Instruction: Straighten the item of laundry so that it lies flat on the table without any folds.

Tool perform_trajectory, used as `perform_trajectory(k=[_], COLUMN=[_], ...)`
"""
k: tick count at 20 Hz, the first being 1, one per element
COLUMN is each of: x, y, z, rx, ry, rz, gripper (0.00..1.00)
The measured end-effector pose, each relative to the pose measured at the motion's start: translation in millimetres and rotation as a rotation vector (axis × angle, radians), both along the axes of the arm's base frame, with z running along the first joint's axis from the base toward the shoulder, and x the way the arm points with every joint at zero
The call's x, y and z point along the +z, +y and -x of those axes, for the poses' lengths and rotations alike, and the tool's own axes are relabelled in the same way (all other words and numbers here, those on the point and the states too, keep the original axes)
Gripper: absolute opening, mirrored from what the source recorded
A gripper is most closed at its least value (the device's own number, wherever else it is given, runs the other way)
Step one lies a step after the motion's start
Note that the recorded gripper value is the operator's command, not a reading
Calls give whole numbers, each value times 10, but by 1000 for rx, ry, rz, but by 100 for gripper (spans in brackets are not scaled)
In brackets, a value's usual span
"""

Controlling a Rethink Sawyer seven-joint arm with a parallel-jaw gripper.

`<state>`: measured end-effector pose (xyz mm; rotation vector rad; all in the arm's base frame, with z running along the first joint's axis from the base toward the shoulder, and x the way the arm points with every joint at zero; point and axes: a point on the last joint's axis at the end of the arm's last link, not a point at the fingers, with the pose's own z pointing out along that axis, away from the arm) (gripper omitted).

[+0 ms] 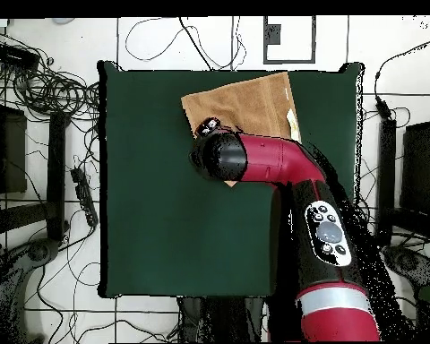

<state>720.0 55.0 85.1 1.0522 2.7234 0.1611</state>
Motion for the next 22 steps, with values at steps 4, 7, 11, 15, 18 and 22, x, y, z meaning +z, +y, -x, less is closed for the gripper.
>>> perform_trajectory(k=[4,7,11,15,18,22], x=[-18,-23,-42,-75,-146,-256], y=[-48,-126,-239,-337,-410,-476], z=[138,280,442,565,650,698], rx=[-7,-18,-35,-50,-62,-74], ry=[25,49,78,101,117,113], rz=[0,-3,-7,-9,-10,-3], gripper=[100,100,100,100,100,100])
